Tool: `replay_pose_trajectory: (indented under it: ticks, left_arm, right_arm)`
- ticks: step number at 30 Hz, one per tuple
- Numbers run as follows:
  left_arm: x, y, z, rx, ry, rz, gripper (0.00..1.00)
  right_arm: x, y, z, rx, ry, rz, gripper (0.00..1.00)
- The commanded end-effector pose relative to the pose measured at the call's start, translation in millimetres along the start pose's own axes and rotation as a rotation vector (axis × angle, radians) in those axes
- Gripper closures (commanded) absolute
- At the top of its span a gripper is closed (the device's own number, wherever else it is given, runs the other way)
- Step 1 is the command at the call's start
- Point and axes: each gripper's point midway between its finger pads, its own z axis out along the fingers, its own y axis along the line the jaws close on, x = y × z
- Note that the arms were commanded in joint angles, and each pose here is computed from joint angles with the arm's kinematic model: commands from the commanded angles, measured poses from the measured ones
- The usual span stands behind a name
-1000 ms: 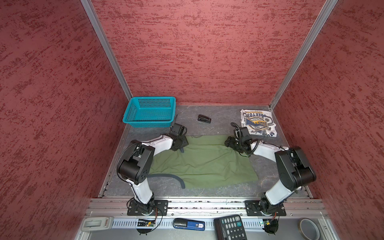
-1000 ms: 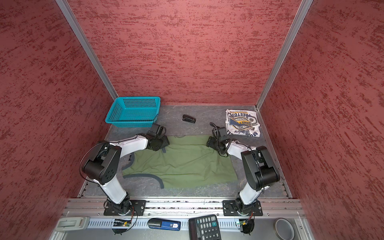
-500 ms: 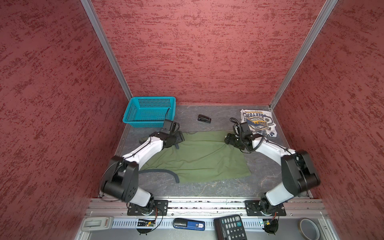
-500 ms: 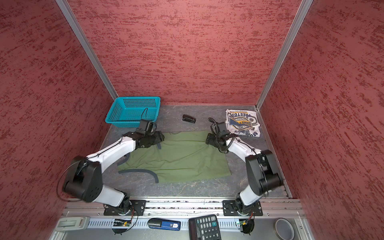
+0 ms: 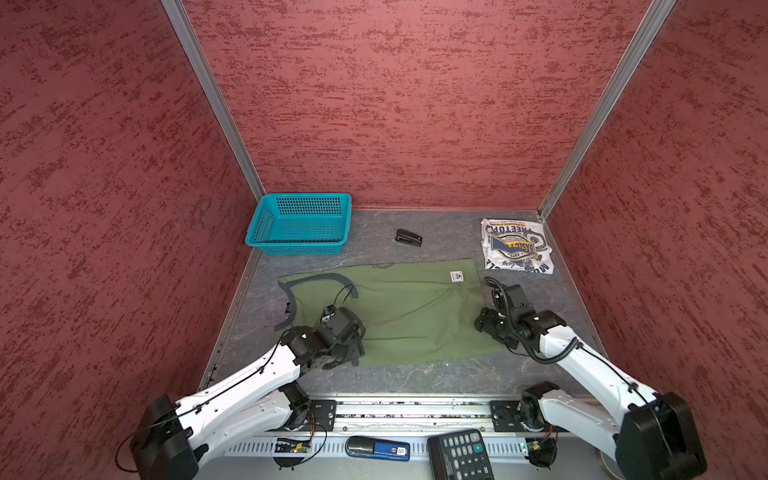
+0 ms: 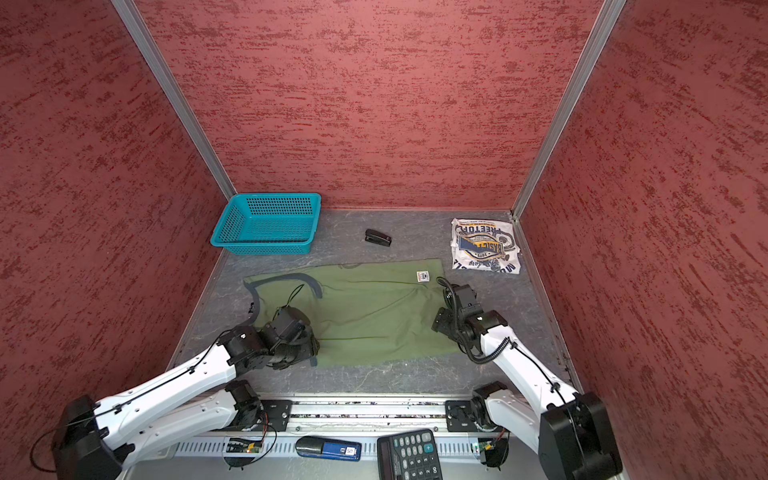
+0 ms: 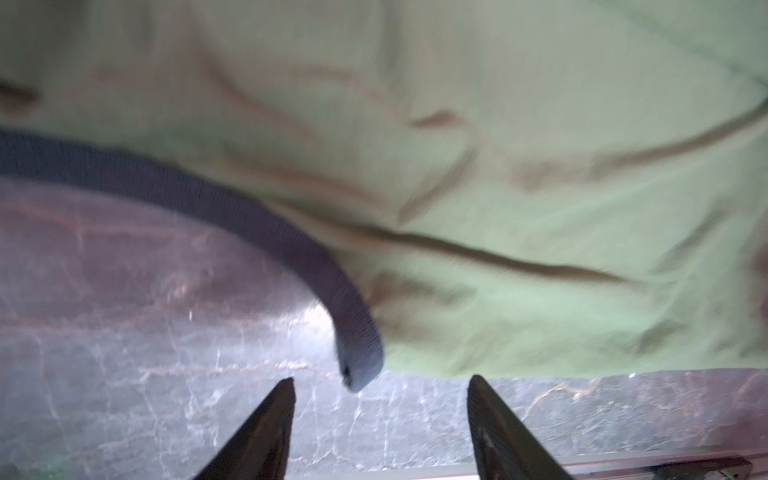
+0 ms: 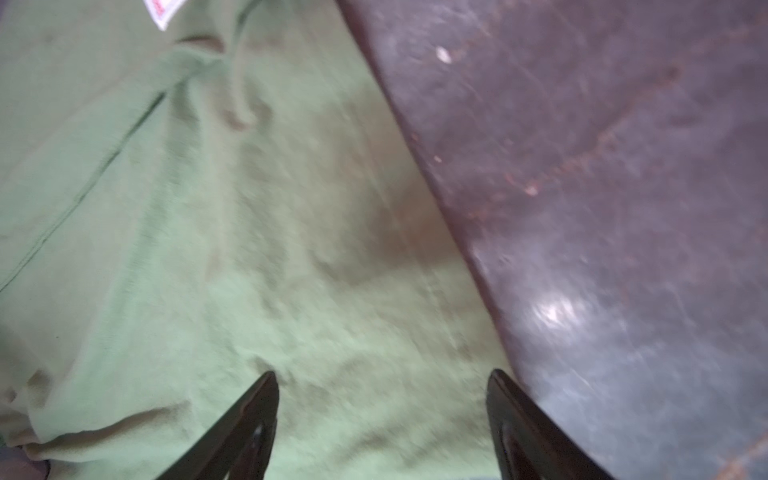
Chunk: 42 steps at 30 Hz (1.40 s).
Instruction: Fold and stack the tank tops
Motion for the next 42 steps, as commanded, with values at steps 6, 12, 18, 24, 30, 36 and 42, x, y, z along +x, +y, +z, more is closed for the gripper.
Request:
replay_pose_trajectory:
  ticks: [6, 12, 18, 24, 30, 36, 42]
  left_arm:
    - [19, 9, 26, -0.044, 0.002, -0.108, 0.48]
    - [18, 10, 39, -0.045, -0.017, -0.113, 0.54]
    - [16, 14, 42, -0.068, -0.028, -0.117, 0.59]
    - [17, 15, 45, -0.077, -0.021, -0.117, 0.64]
    - [18, 11, 45, -0.065, -0.015, -0.113, 0.72]
    - [18, 8, 43, -0.047, -0.014, -0.111, 0.79]
    - [12, 0, 32, -0.022, -0.030, -0.116, 0.86]
  right_arm:
    - [20, -33, 1, 0.056, -0.023, 0.173, 0.25]
    - [25, -40, 10, 0.061, -0.030, 0.198, 0.34]
    - [22, -46, 6, 0.094, -0.047, 0.209, 0.43]
    - [25, -46, -4, 0.083, -0.045, 0.241, 0.41]
    - [37, -48, 0, 0.080, -0.002, 0.261, 0.41]
    - [40, -46, 5, 0.071, 0.001, 0.257, 0.55]
    - [30, -41, 4, 0.069, -0.024, 0.223, 0.80]
